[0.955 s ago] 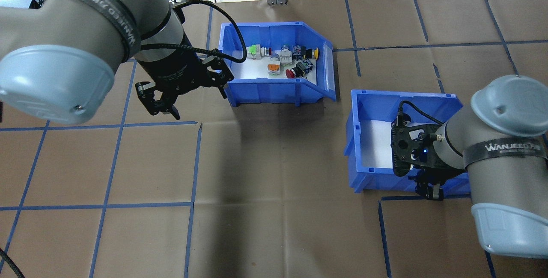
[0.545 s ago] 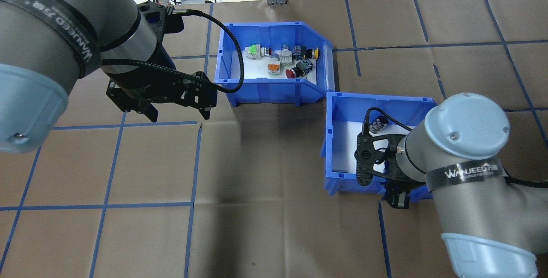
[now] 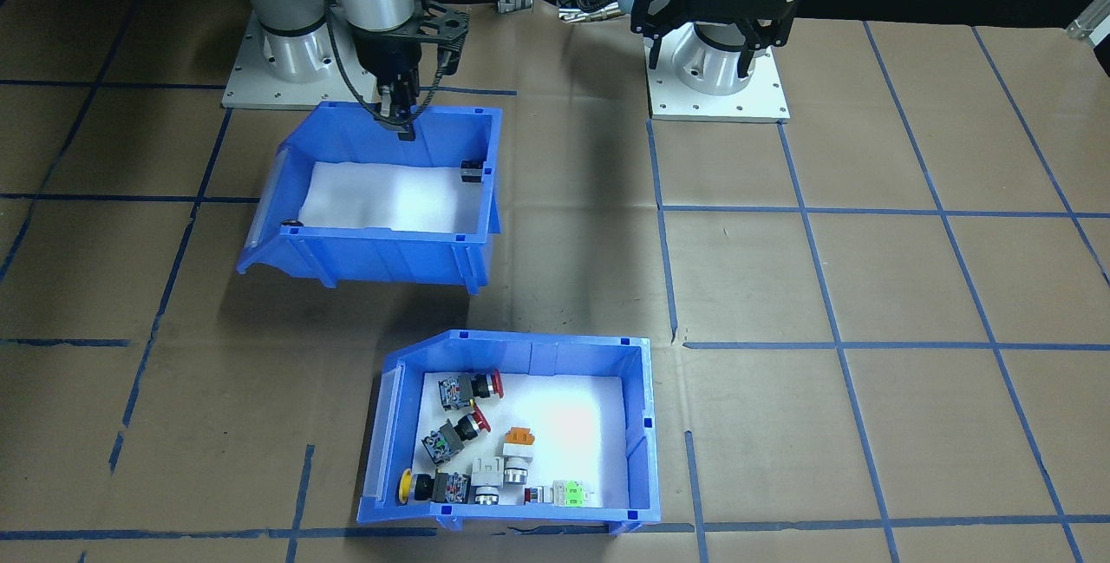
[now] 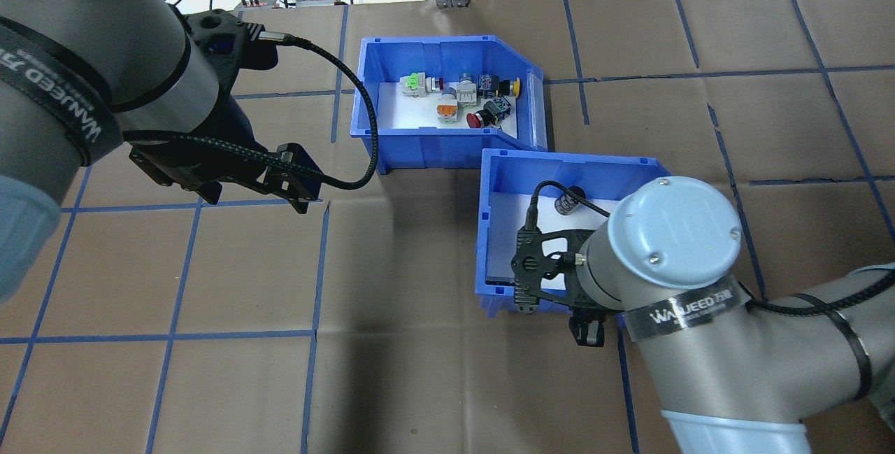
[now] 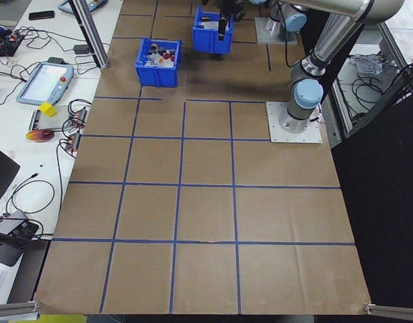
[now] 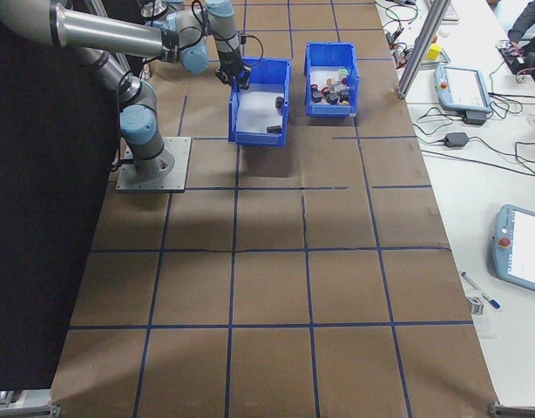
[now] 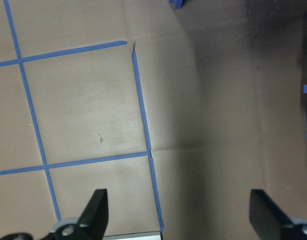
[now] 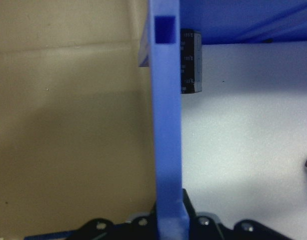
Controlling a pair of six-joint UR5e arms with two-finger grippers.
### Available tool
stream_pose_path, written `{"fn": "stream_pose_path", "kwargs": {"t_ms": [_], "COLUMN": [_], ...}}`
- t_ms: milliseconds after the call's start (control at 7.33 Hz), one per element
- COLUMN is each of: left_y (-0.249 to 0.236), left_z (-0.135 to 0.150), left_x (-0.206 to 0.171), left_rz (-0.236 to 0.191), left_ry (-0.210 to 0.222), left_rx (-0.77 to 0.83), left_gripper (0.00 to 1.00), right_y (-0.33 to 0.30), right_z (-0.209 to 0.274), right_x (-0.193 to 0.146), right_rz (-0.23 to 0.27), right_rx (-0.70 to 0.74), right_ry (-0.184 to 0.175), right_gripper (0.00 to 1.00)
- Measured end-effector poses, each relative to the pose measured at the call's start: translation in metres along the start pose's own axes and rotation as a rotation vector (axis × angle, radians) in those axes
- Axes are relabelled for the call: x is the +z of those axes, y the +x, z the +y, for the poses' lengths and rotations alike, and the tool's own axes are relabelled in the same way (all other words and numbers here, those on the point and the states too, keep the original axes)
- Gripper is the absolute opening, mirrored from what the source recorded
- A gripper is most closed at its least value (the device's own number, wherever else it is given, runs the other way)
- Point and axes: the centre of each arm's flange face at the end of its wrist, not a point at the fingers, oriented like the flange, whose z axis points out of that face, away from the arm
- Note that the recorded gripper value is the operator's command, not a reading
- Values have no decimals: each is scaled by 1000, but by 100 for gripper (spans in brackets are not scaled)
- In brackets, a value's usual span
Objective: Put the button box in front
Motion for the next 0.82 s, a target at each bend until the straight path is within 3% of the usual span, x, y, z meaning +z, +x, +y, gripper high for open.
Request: {"fn": "stream_pose_path", "kwargs": {"t_ms": [409, 818], "left_y": [-18, -40], "left_z": [16, -7], "left_x": [-19, 5], "left_rz": [3, 50], "left_ry": [37, -19], "left_rx": [-46, -111], "left_gripper": [100, 100], "right_y": [-5, -9], "right_z": [-66, -84], "right_x": [20, 42], "right_rz": [-36, -60], "right_rx": [-37, -63], "right_ry": [-43, -71], "right_gripper": [7, 10]}}
